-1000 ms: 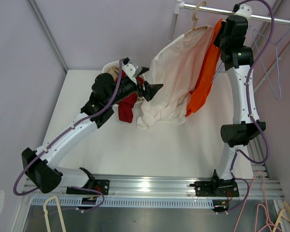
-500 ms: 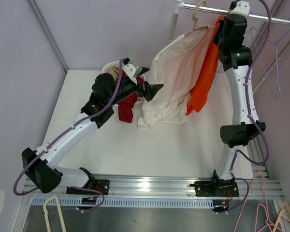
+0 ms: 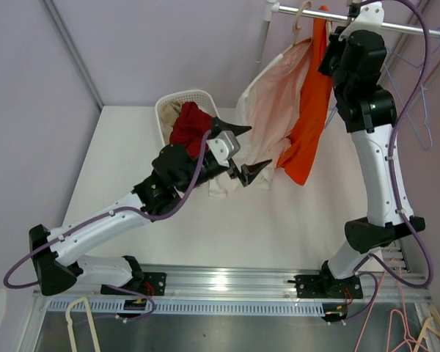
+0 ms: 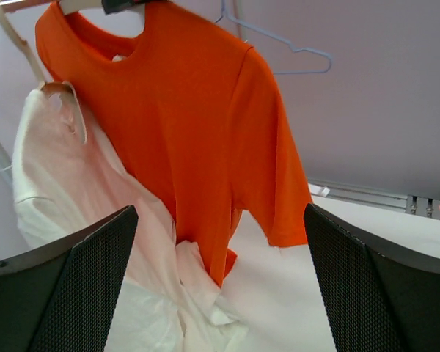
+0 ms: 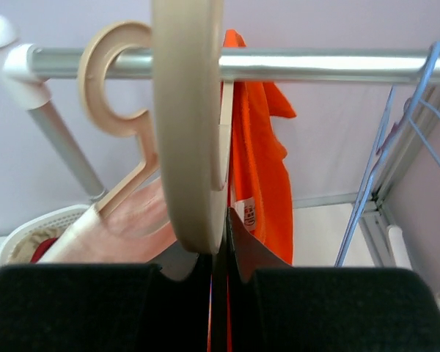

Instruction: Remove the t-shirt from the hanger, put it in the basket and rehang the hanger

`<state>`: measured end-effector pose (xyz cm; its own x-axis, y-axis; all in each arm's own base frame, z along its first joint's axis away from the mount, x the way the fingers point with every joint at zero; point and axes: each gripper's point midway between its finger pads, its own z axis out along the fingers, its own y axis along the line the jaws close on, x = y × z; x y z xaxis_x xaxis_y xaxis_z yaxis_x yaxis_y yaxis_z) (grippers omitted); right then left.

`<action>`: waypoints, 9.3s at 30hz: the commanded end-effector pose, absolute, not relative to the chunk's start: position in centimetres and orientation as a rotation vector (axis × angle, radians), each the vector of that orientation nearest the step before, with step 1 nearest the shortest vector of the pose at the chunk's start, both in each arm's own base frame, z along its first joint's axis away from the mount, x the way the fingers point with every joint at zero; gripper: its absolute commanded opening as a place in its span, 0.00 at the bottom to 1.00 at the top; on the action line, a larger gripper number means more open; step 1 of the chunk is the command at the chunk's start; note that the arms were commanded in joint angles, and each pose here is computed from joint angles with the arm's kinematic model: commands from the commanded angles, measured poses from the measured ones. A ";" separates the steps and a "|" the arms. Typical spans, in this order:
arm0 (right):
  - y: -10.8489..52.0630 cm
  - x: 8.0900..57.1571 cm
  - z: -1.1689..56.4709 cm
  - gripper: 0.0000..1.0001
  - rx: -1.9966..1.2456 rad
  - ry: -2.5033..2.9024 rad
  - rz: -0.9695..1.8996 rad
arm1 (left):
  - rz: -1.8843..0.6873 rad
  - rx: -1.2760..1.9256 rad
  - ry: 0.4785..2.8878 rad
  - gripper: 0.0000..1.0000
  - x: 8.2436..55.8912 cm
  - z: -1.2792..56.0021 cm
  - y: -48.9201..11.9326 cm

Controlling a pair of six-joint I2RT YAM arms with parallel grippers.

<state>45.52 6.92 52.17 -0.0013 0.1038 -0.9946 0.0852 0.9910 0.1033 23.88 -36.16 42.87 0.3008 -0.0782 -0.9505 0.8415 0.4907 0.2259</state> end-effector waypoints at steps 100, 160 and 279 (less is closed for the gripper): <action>4.2 46.6 53.9 0.00 0.388 1.455 -0.003 | -1.068 0.967 1.079 0.01 -2.2 31.1 -44.8; 7.5 33.8 59.7 0.00 0.258 1.422 0.291 | -0.635 0.531 1.003 0.99 22.9 31.7 -46.6; 5.2 44.0 56.2 0.00 0.176 1.458 0.032 | -0.634 0.197 0.798 0.01 33.7 73.5 -16.9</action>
<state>43.08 5.30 52.57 -0.0171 0.1154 -0.9932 0.1170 0.9867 0.1127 34.26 -18.83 69.99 0.4386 -0.3589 -0.8239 0.5735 0.8176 -0.0509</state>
